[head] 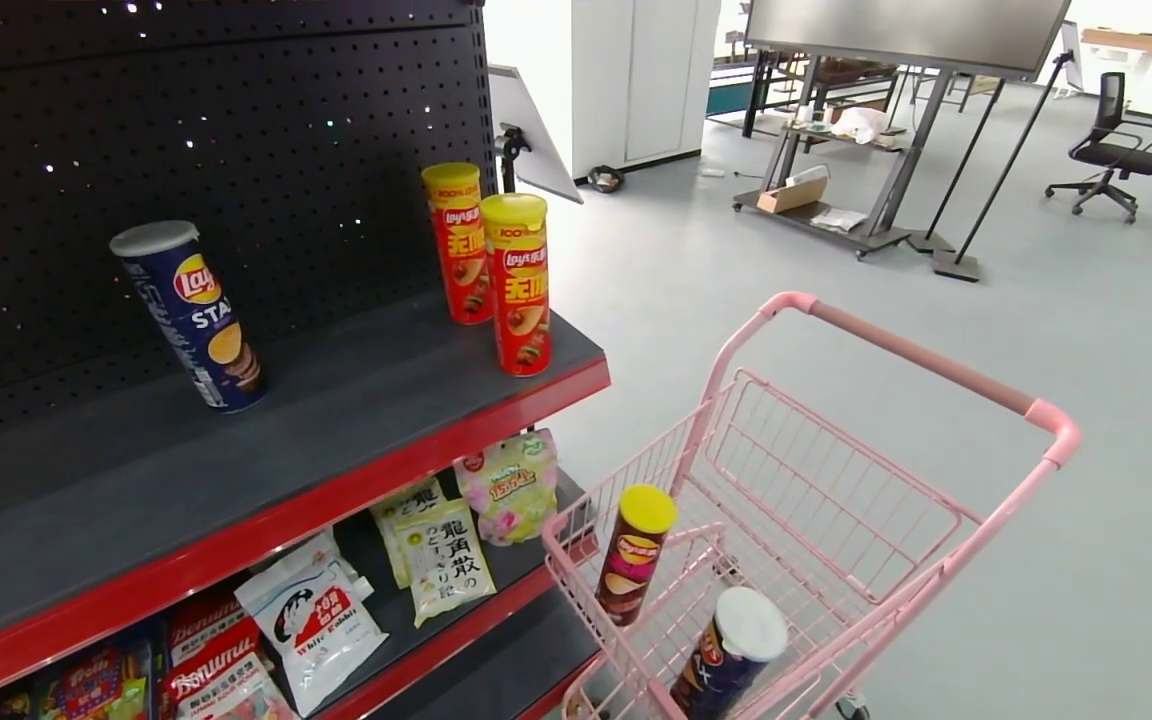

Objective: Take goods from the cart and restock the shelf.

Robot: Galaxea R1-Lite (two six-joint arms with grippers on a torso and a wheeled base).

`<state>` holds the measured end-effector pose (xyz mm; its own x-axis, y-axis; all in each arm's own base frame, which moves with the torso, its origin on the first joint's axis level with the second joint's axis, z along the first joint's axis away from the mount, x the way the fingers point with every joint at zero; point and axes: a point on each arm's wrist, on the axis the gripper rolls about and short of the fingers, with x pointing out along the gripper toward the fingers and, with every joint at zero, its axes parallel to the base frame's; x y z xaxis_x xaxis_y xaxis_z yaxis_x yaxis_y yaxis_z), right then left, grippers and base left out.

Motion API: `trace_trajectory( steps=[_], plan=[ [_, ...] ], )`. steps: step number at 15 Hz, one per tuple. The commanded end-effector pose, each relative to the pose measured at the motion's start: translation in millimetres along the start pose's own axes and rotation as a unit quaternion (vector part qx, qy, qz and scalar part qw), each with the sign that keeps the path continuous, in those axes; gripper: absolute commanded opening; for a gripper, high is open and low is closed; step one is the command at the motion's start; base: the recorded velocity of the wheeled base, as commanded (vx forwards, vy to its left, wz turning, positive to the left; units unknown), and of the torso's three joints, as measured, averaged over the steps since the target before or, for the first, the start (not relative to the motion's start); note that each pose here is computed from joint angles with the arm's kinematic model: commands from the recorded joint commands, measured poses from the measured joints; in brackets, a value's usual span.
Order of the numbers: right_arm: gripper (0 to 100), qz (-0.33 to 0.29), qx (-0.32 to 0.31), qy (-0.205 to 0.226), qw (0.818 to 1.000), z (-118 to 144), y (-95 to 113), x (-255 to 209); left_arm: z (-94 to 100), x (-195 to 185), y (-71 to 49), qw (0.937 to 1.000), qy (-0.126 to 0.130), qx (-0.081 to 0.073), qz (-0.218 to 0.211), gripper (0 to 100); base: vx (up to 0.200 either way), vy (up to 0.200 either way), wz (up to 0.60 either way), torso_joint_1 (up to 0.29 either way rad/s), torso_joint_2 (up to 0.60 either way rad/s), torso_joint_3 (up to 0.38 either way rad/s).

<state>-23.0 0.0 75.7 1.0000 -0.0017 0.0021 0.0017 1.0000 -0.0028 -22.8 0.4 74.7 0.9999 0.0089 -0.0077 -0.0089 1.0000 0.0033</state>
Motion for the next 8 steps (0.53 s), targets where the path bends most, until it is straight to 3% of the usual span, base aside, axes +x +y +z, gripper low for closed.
trace_trajectory(
  steps=[1, 8],
  plan=[
    [100, 0.000, 0.000, 0.000, 1.000, 0.2, 0.0, 0.0, 0.0, 0.0, 0.0, 1.0000, 0.000, 0.000, 0.000, 100, 0.000, 0.000, 0.00, -0.144, 0.34, 0.193],
    [100, 0.000, 0.000, 0.000, 1.000, 0.2, 0.0, 0.0, 0.0, 0.0, 0.0, 1.0000, 0.000, -0.001, 0.000, 100, 0.000, 0.000, 0.00, -0.147, 0.35, 0.205]
  ],
)
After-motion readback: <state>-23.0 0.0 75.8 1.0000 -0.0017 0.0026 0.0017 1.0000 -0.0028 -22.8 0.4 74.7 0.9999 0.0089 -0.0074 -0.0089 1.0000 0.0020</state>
